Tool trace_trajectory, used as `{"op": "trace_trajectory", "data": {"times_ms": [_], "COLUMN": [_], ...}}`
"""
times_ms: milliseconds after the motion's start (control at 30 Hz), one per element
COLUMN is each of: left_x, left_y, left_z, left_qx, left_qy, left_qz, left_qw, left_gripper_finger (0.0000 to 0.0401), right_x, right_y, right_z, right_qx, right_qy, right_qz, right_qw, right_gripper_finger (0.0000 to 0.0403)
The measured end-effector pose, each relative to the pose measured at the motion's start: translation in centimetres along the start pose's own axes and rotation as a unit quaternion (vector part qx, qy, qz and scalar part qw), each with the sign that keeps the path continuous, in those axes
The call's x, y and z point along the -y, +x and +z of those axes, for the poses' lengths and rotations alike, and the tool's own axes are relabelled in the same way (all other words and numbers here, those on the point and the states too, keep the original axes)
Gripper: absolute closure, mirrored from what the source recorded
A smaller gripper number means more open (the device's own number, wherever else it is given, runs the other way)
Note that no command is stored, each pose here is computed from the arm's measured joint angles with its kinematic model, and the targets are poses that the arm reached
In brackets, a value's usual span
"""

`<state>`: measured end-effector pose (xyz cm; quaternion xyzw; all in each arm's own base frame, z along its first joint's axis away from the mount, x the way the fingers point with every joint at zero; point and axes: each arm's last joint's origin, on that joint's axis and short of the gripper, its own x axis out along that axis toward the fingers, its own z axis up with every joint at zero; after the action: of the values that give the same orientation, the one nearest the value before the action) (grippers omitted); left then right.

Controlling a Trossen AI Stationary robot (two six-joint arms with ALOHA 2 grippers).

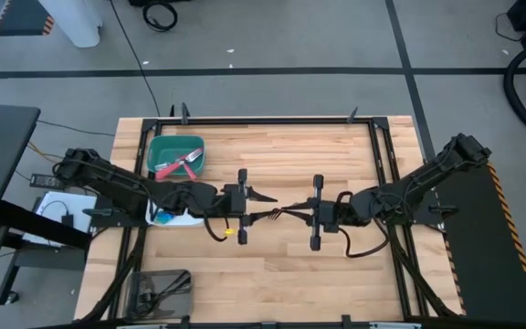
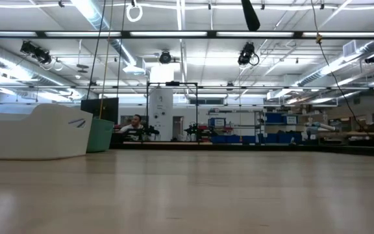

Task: Sort silverware by color (type)
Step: Put the black fork into the black bin

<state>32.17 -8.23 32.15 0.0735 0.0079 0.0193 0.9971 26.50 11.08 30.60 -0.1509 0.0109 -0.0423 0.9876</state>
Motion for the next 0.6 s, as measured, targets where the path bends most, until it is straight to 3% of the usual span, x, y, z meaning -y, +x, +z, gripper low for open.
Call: {"op": "trace_trajectory", "data": {"times_ms": [600], "left_x": [-0.5], "left_y": [0.1], "left_z": [0.6], "left_qx": [0.034], "left_qy": [0.015], "left_qz": [-0.016], "left_qw": [0.999], "left_gripper_finger": [0.0272], "right_x": [1.4], "right_y": [0.8], "right_z": [-0.8], "right_qx": [-0.021], "right_qy": [0.025], "right_qz": [-0.007], "right_qw": [0.999], "right_gripper_finger": [0.0399]}}
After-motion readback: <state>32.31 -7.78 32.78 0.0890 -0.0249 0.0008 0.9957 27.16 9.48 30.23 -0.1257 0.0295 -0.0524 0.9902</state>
